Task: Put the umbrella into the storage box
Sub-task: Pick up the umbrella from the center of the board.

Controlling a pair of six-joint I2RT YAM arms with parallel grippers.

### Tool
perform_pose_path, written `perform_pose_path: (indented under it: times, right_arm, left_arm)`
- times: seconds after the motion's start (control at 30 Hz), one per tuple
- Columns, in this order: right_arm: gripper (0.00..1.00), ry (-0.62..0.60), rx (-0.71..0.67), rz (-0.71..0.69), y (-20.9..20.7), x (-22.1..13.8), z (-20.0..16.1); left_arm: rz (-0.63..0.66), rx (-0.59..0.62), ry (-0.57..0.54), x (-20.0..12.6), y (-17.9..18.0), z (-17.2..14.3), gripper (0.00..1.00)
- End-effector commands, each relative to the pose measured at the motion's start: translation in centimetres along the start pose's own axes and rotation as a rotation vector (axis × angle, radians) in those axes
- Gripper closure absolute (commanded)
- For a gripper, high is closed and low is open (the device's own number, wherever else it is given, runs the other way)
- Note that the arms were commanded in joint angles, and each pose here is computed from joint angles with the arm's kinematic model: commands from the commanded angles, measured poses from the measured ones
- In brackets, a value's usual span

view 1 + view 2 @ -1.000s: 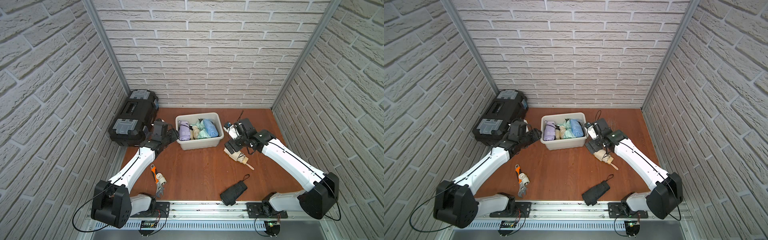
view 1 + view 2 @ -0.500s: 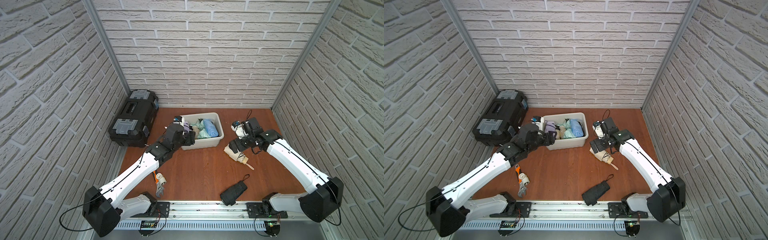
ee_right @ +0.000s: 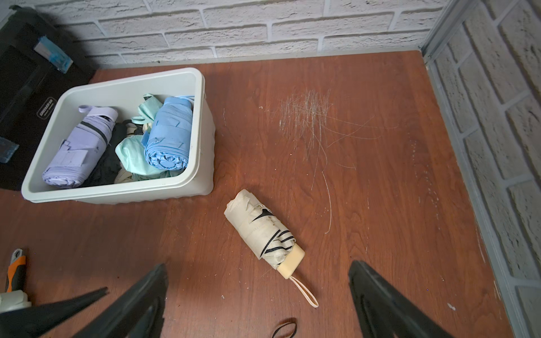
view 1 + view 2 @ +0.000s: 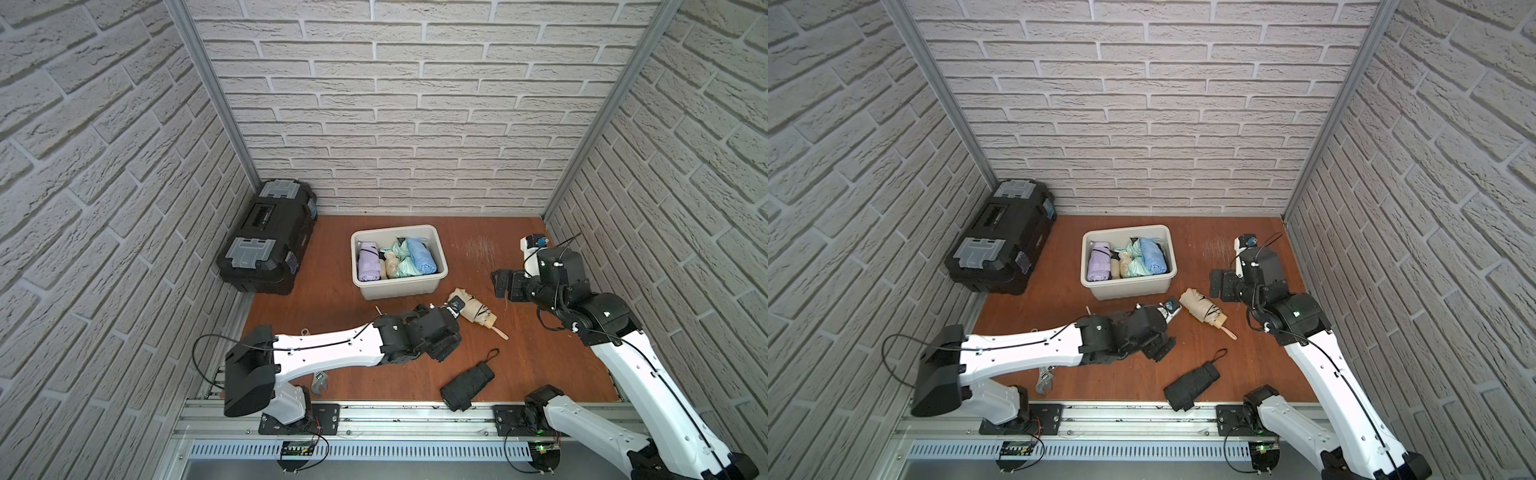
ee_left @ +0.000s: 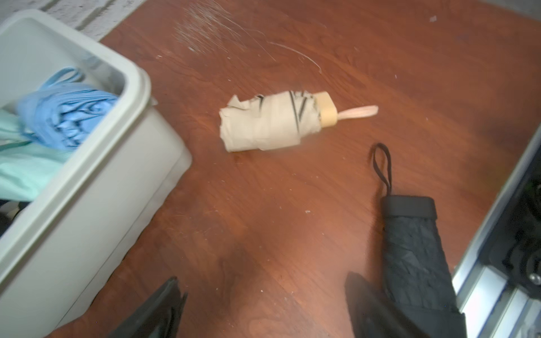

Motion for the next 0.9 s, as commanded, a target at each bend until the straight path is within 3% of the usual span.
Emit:
perform_pose_path:
  times: [0.0,0.27,0.67,0.87]
  right_arm:
    - [0.02,-0.042,0.058,-0.075,-1.6,-1.7,0.4]
    - [0.03,-0.071,0.081,-0.125,-2.8,-3.5,-0.3]
    - [0.03,-0.075,0.077,-0.15,-3.3,-4.3,-0.9]
    - [0.03,-0.071,0.082,-0.173,-3.8,-4.8,-1.6]
  left_arm:
    - [-0.014,0.143,0.052,0.5,-3.2,-0.5,0.07]
    - [-0.133,0.218,0.336,3.5,-8.6,-4.5,0.06]
    - [-0.296,0.253,0.565,5.9,-10.2,-5.9,0.03]
    - [-0.326,0.278,0.629,7.3,-10.6,-7.4,0.04]
Point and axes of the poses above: each gripper's point midway between its finger pads, its own x axis out along the fingers, its own y axis along the line the jaws close on, z = x × y, the point moved 2 cm from there along -x, back along the fingers, and after that the axes turned 14 degrees about -x, right-handed, at the moved point
